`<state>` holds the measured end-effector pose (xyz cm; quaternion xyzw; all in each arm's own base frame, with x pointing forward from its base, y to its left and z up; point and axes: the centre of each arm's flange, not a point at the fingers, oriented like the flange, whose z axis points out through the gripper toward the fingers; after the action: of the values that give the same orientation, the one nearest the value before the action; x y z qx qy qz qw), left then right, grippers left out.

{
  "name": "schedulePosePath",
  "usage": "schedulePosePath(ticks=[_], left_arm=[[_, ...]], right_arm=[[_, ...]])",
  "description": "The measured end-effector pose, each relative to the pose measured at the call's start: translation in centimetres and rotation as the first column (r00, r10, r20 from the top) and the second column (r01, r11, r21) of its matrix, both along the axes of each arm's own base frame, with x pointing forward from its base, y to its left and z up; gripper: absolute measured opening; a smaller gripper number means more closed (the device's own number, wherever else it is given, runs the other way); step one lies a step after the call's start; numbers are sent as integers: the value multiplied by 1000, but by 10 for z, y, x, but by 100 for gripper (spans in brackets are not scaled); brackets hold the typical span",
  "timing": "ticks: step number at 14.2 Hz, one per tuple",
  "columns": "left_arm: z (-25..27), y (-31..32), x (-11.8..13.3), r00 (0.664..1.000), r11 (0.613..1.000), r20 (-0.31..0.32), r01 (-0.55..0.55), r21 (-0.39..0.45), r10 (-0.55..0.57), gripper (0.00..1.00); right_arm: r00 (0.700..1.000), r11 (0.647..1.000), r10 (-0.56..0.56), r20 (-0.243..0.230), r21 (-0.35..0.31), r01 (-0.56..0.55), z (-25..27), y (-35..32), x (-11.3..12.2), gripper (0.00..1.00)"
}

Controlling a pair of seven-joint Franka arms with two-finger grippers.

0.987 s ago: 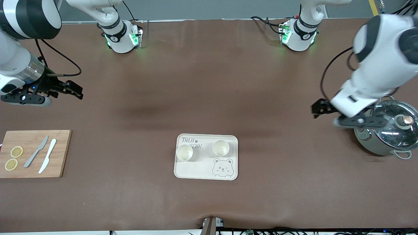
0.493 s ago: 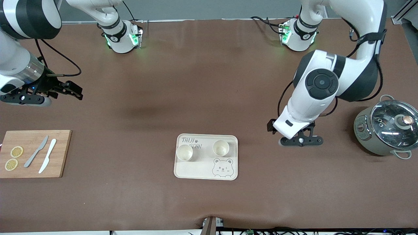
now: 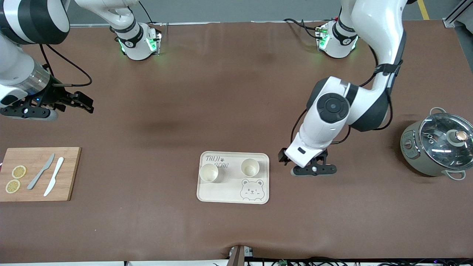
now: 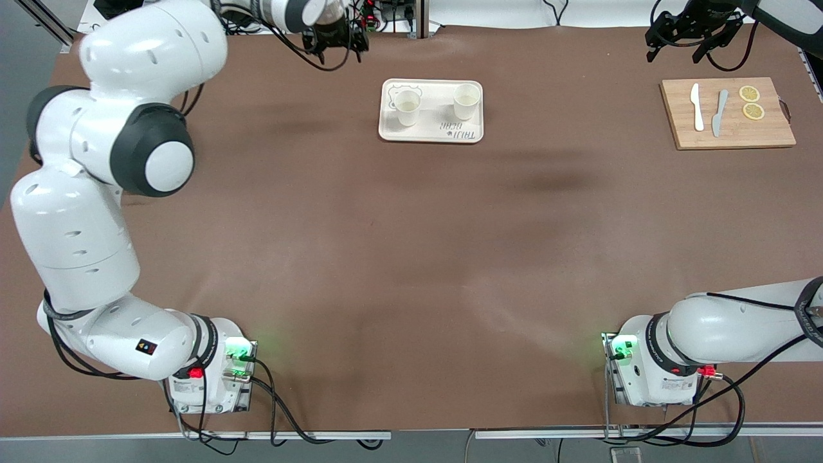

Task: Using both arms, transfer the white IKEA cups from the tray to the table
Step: 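Move the left gripper over the white cup on the tray, then lower the left gripper around the cup rim and close it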

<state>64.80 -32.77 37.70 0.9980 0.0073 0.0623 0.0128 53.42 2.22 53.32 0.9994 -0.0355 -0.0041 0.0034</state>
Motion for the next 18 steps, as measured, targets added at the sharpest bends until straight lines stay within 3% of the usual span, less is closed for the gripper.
schedulePosePath(ticks=[6, 11, 18], left_arm=[[-84, -50, -22, 994, 997, -74, 77, 25, -75, 100], [-92, -79, -41, 991, 994, -83, 109, 26, -106, 100], [-106, -88, -39, 991, 993, -69, 119, 14, -118, 100]], right_arm=[[1000, 1000, 0, 0, 0, 0, 0, 0, 0, 100], [1000, 1000, 0, 3, 0, 0, 0, 0, 0, 100], [1000, 1000, 0, 5, 0, 0, 0, 0, 1, 100]])
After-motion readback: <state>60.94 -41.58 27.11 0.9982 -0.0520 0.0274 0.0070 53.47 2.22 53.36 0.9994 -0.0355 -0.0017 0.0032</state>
